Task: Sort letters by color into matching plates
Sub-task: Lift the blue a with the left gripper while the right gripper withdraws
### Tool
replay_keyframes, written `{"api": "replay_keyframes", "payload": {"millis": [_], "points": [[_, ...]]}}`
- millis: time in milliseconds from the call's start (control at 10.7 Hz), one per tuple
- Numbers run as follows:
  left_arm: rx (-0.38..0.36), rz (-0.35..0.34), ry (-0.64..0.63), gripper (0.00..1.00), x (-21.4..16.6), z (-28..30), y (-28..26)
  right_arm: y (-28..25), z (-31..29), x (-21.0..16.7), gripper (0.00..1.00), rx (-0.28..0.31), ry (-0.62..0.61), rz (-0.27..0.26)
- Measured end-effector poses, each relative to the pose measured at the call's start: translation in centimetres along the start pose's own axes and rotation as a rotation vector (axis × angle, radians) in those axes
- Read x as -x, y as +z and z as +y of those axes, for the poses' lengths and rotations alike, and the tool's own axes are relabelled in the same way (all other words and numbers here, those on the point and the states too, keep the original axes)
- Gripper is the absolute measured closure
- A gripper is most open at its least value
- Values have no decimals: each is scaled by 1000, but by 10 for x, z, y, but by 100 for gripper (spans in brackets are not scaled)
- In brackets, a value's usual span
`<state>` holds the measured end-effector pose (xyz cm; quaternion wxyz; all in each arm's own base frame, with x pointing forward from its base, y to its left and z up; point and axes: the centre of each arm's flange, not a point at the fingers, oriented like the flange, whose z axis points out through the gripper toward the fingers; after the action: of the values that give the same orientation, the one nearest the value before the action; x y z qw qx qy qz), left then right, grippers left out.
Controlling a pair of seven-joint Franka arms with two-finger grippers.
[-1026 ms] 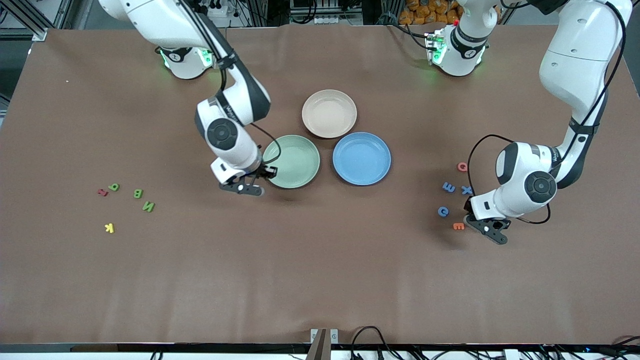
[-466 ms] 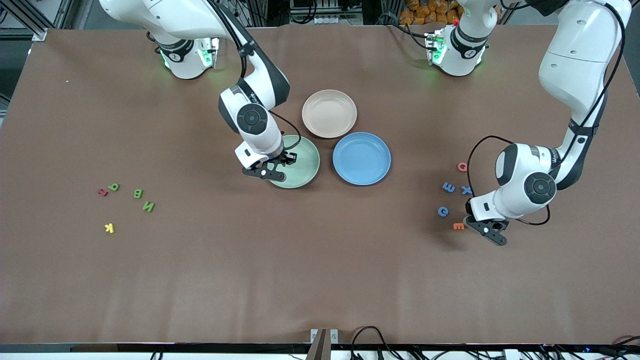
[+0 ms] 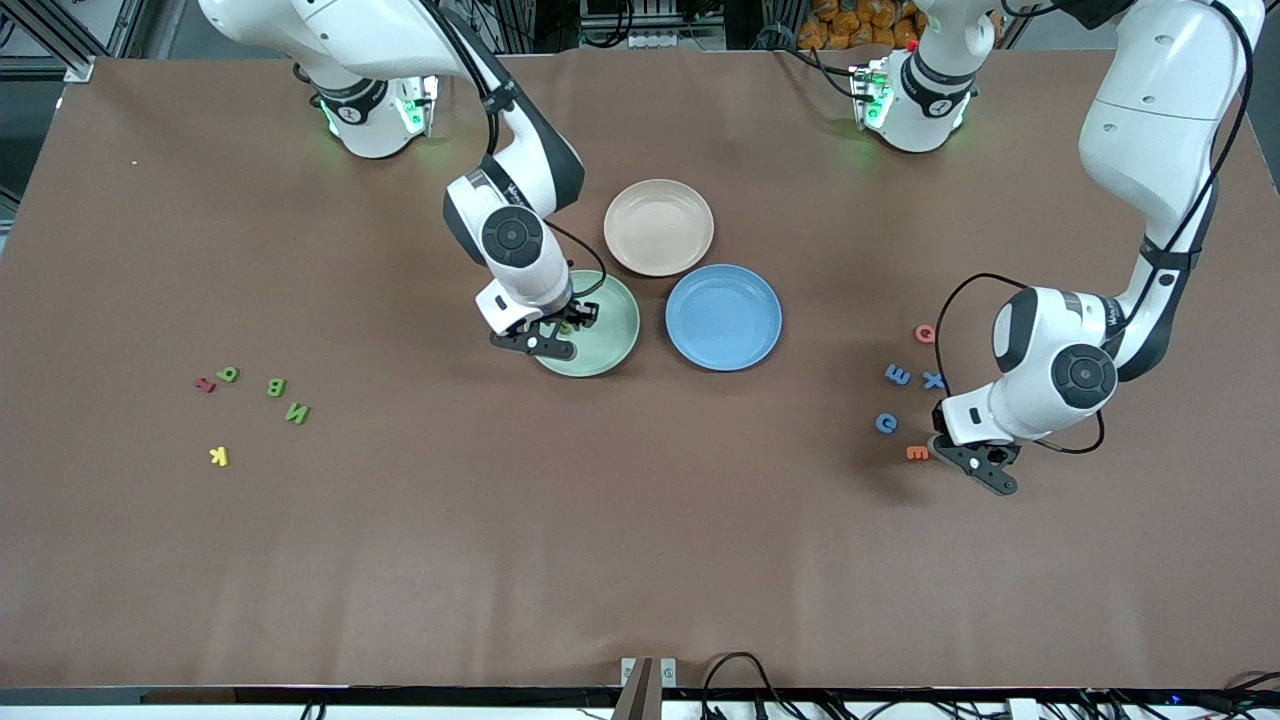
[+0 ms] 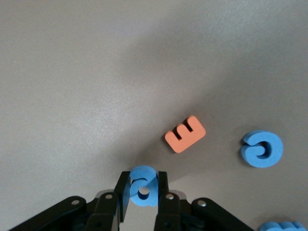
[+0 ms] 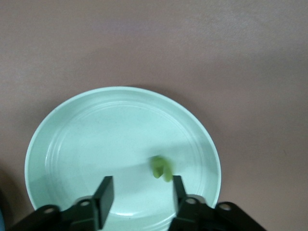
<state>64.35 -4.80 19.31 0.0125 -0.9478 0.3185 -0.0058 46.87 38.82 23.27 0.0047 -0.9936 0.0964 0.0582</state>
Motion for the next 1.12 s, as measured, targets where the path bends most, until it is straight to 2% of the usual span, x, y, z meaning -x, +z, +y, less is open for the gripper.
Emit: {"api": "replay_keyframes", "payload": {"millis": [280,373,560,840,1119], "points": [[-7,-13,-41,73,-11,16,-23,-1,-3,2,6,-2,-6,3],[-8,-19,-55,73,-14,21,-28,-2,-3,1,0,-4,-4,6],[-5,-31,-89,73,-19,33,-39,-5,4,-8,0,-4,13,15],[7,-50,-135,73,-26,50,-52,-16,35,-45,0,4,17,49],[16,-67,-178,73,-30,66,-61,-28,100,-97,0,54,-3,61]]}}
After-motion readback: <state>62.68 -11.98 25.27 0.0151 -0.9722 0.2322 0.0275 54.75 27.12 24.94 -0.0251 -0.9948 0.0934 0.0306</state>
